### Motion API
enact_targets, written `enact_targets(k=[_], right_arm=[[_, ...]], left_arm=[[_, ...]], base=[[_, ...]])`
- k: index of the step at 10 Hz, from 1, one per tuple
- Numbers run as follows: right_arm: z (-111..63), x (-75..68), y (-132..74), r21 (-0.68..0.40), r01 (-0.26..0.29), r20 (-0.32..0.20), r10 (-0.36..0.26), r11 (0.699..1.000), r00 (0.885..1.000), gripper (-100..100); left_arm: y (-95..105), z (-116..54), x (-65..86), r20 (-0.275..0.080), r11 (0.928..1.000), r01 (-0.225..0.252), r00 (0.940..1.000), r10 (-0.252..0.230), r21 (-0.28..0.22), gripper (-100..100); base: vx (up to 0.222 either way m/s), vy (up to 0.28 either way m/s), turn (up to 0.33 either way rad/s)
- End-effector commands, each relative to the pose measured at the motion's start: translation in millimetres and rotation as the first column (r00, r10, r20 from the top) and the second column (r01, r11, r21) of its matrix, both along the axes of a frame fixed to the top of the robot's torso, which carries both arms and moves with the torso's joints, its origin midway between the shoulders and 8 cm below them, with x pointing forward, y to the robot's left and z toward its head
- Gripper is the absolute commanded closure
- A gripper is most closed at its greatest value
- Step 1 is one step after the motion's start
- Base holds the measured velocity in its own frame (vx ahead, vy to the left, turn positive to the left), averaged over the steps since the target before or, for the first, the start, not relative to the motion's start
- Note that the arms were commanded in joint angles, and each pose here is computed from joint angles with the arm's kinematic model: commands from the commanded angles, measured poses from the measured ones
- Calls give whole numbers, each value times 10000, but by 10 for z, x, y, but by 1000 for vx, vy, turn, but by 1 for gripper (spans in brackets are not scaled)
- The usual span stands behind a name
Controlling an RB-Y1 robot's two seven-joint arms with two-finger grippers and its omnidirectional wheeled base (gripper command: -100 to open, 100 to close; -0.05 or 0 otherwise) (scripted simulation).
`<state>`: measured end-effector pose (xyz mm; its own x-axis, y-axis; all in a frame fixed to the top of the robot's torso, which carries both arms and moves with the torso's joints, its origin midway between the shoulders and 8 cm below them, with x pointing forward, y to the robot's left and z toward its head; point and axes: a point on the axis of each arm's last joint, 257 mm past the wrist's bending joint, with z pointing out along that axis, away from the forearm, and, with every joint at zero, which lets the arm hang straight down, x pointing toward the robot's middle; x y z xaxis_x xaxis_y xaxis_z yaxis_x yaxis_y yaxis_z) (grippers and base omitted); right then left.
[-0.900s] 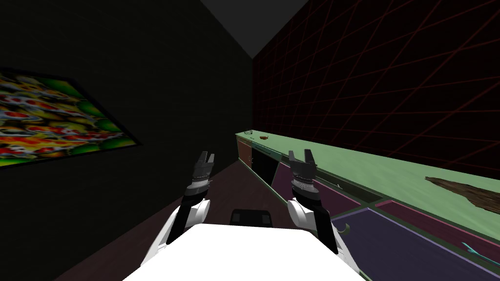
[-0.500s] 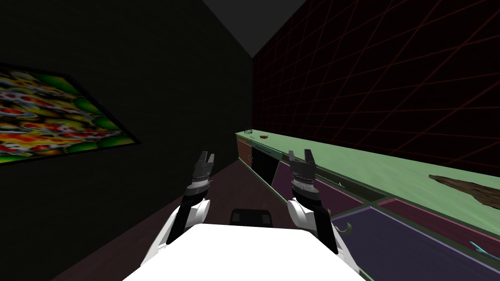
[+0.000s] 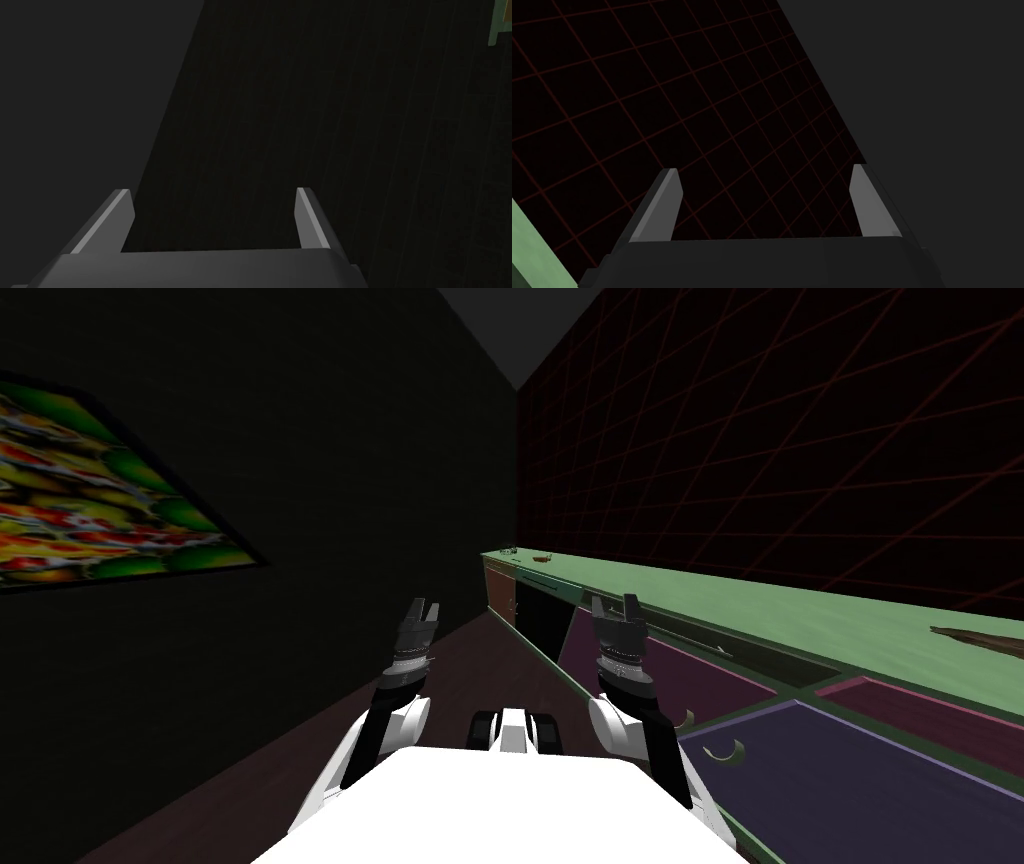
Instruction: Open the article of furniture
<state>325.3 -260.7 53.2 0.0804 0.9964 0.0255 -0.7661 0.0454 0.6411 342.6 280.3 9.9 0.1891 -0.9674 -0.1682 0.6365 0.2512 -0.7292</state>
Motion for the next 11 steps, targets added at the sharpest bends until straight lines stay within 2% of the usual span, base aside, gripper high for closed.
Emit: enact_targets(k=[1, 5, 8, 9, 11], right_arm=[[-14, 23, 77, -678, 62, -105, -69, 9977, 9999, -100], [-55, 82, 265, -2466, 563, -190, -629, 9675, 9978, -100], [-89, 133, 409, -3966, 1227, -7, -1340, 9097, 9910, -100], [-96, 135, 431, -4105, 1265, 13, -1381, 9030, 9904, -100], [-119, 168, 524, -5086, 1808, 307, -1921, 8418, 9809, -100]], left_arm=[[0, 0, 0, 0, 10000, 0, 10000, 0, 0, 0], [1, -3, 1, -8, 10000, -2, 10000, 2, -2, 0], [1, -3, 1, -8, 10000, -2, 10000, 2, -2, 0], [1, -3, 1, -8, 10000, -2, 10000, 2, -2, 0], [1, -3, 1, -8, 10000, -1, 10000, 1, -2, 0]], base=[[24, 4, -44], [49, 9, -63], [68, 19, -90], [51, 15, -28], [55, 10, -84]])
